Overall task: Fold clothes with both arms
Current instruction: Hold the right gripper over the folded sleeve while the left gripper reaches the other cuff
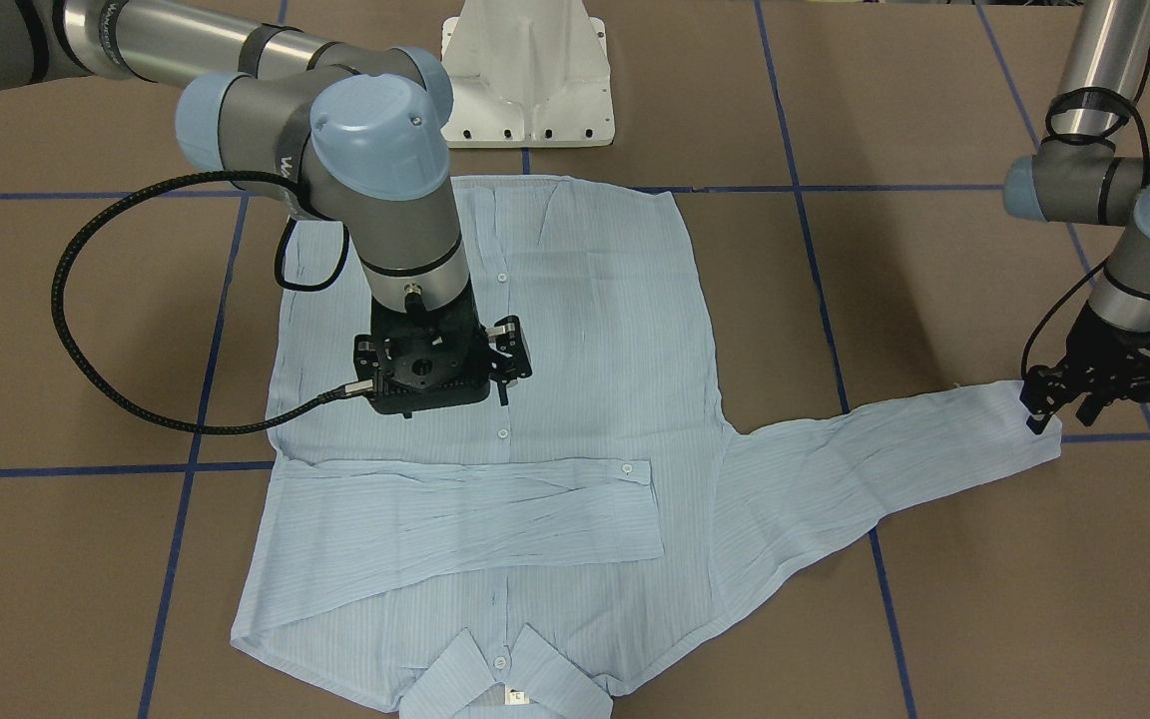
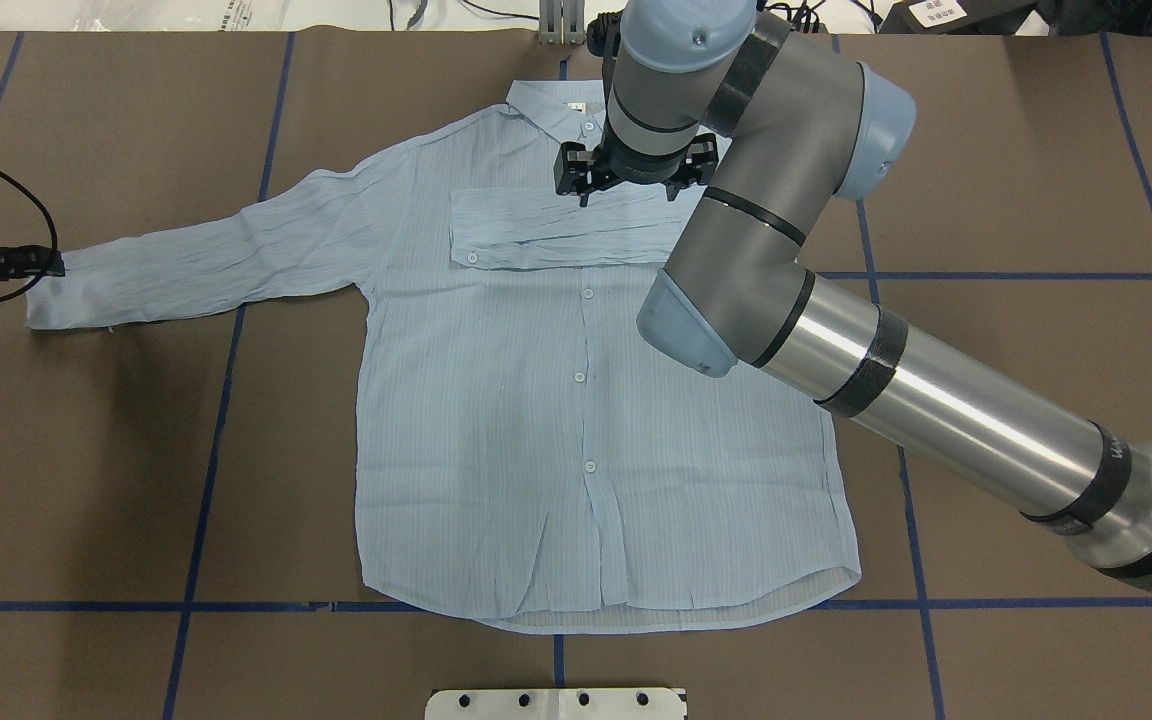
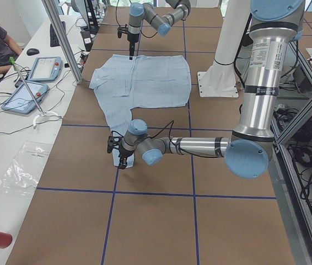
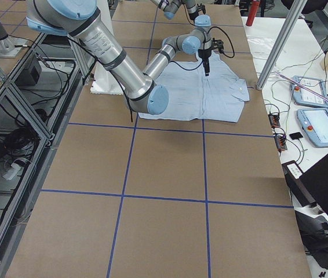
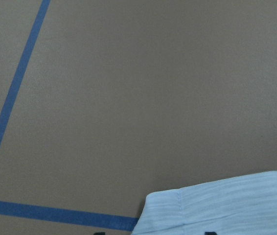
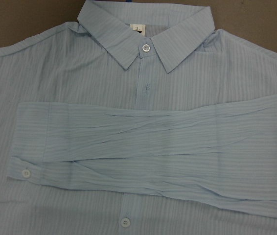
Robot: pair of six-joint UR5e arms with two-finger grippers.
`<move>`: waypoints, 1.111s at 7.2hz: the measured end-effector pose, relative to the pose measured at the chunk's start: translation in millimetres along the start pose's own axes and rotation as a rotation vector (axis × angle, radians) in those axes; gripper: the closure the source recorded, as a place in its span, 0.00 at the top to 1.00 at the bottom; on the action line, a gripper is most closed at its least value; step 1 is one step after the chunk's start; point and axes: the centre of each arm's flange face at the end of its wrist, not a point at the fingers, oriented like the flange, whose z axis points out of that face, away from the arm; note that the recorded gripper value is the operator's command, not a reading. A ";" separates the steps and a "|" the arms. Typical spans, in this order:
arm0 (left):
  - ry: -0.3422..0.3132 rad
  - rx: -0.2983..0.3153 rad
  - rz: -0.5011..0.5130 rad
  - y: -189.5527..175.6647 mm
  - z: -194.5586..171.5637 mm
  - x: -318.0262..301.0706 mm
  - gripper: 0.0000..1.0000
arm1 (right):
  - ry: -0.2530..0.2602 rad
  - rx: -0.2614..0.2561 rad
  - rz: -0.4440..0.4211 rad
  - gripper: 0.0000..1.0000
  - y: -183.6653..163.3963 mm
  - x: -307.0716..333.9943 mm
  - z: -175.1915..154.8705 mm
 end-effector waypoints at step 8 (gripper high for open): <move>-0.010 -0.025 0.010 12.0 10.1 0.0 0.56 | 0.004 -0.002 0.003 0.99 1.6 0.3 3.5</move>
